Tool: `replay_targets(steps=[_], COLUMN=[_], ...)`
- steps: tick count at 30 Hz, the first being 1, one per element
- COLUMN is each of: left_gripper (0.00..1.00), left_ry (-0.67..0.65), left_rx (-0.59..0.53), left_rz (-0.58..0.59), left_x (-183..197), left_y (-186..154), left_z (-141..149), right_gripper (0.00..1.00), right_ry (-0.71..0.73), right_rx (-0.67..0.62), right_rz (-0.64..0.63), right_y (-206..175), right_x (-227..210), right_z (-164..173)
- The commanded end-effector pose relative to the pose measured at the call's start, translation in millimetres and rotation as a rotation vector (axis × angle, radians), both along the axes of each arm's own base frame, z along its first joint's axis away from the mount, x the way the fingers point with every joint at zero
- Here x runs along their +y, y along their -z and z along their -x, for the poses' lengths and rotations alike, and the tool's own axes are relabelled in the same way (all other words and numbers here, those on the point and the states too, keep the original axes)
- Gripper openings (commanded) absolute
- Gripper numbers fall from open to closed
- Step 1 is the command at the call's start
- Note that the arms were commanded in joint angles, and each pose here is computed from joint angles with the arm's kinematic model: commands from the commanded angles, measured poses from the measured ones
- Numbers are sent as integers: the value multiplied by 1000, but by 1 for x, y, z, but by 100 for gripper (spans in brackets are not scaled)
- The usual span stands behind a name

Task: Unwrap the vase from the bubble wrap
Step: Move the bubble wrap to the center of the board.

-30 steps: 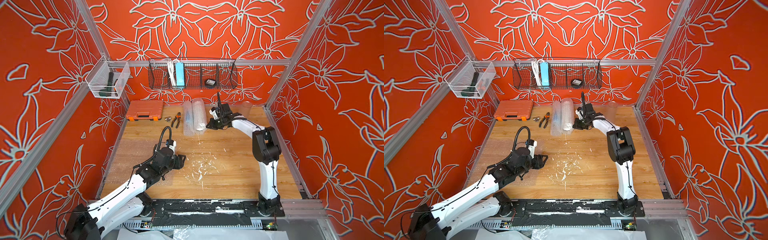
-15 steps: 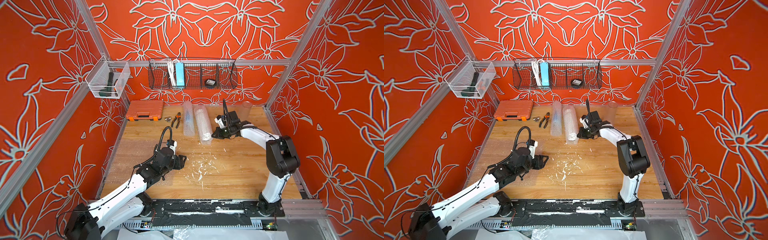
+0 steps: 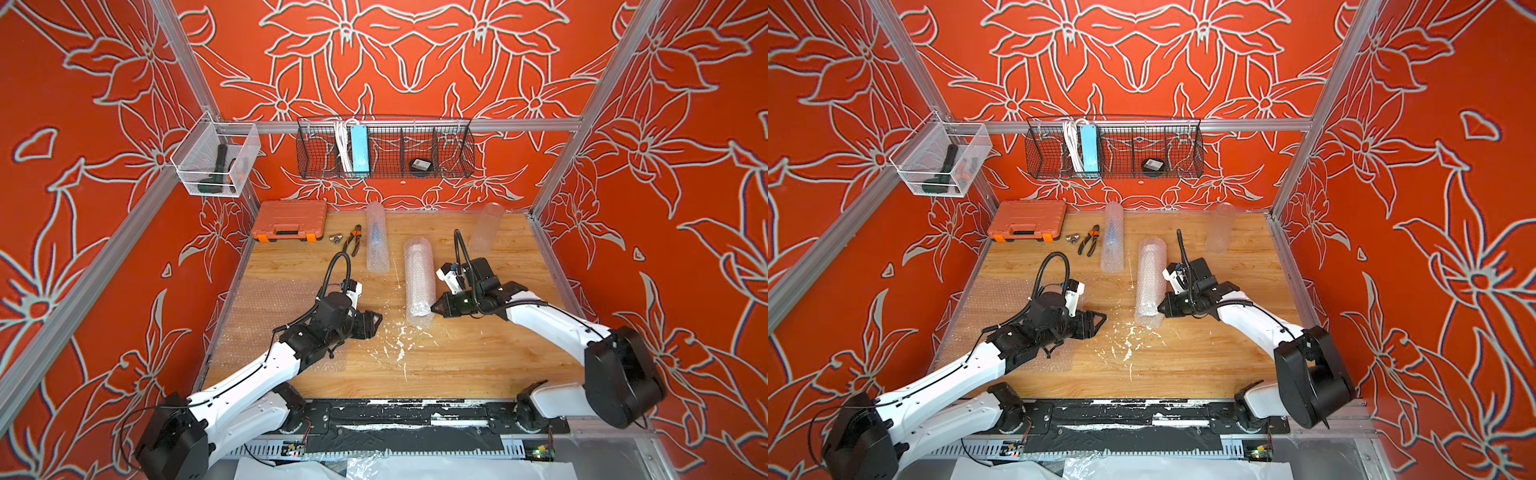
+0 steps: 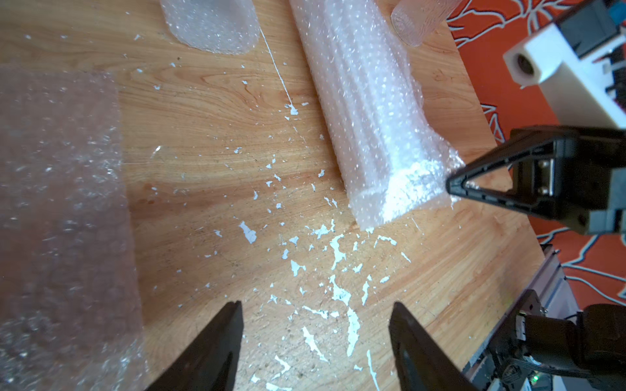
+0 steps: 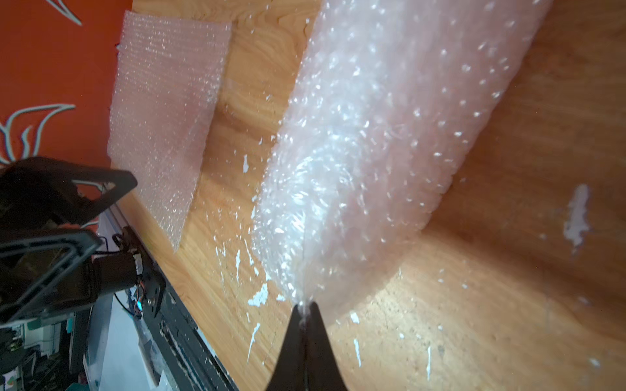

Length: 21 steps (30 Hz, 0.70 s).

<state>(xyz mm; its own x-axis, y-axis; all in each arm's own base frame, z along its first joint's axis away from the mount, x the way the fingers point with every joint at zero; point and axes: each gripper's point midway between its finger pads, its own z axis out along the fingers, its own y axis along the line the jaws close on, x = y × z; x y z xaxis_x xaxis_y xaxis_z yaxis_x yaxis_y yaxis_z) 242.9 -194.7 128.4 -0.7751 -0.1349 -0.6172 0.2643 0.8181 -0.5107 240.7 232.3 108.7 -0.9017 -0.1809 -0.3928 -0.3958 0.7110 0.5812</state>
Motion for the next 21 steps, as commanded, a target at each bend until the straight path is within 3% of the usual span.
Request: replay_targets(steps=[1,5,8,14,21], left_gripper=[69,69,69,71,79], left_ry=[37,73,100,172,248], left_rx=[-5,25,39,51,70], left_rz=[63,88,102,147,220], left_x=[-11,-24,-35,-66,-100], left_y=[-5,0,1,-6,-5], left_z=[-1,-4,-11,-32,-54], right_gripper=[0,41,57,61,58], right_ry=[-6,35,72,143,274], right_rx=[-17,-94,-146,-184,-105], right_rz=[-7,78,123,188,175], right_y=[-5,-14,-24,-37,-25], right_x=[-3,-22,-33,-49,-82], right_z=[13,12,7,-16,-77])
